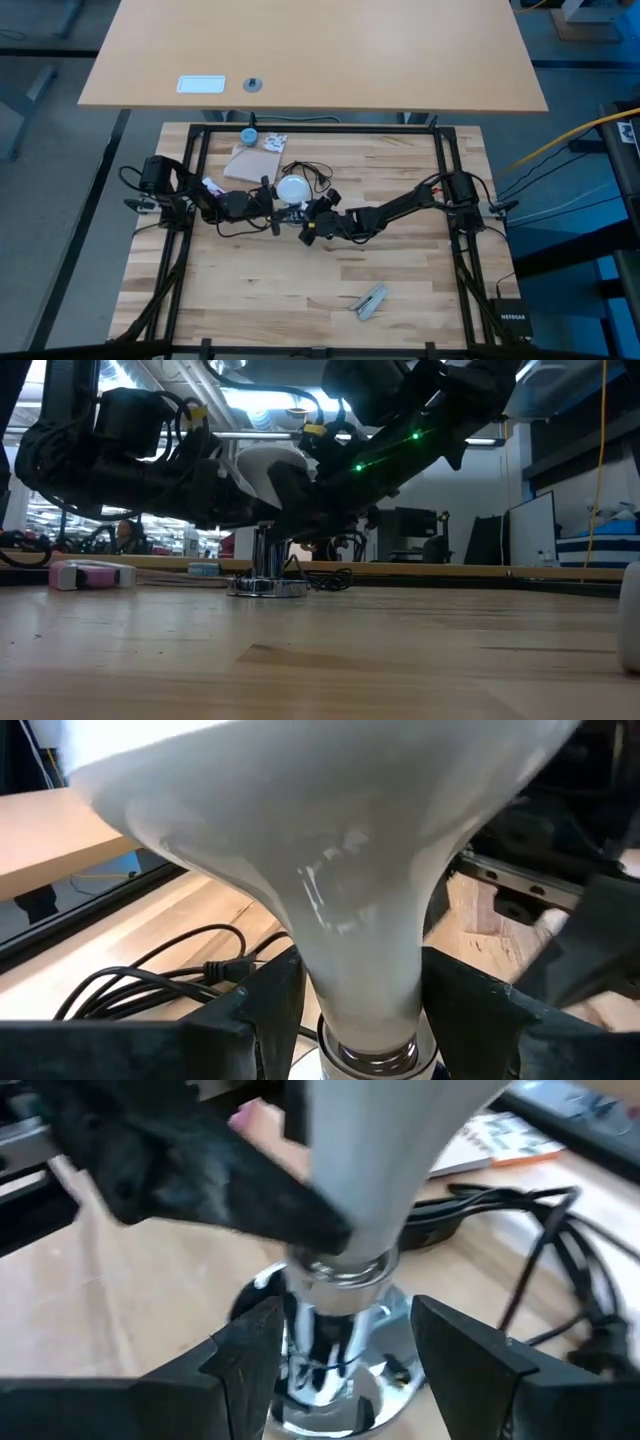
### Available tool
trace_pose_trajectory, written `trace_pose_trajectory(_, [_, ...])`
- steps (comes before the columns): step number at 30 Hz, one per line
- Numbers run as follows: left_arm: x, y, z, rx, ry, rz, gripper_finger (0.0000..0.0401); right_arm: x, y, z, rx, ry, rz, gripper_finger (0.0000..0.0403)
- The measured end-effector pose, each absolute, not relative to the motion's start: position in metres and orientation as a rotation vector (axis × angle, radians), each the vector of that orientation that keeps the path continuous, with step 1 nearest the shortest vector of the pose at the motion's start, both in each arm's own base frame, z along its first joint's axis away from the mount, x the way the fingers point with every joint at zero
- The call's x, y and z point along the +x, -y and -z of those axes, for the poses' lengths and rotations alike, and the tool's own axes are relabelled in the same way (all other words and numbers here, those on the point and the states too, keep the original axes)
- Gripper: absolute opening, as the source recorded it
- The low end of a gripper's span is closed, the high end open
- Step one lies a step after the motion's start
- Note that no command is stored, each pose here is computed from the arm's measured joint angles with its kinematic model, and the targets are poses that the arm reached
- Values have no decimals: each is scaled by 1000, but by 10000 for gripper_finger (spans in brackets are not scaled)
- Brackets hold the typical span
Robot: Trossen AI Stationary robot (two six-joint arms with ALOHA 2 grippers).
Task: Screw lightbulb
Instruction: Insert the light bulb into the lamp
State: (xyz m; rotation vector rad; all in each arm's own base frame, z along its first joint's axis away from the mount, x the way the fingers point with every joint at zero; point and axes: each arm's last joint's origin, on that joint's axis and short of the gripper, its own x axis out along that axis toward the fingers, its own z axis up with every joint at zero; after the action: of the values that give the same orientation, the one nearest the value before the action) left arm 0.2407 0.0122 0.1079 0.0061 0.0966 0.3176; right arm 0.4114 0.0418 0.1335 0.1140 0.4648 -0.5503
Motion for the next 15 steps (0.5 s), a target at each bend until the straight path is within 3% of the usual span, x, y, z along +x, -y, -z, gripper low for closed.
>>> trace_pose_trajectory(9, [241,-12,-108,6,-96,-314,184,409,-42,-147,128,-450,541,225])
trace_pose_trajectory(15, [241,-12,-108,-9,-93,-314,184,386,-39,-174,43,-603,563,225])
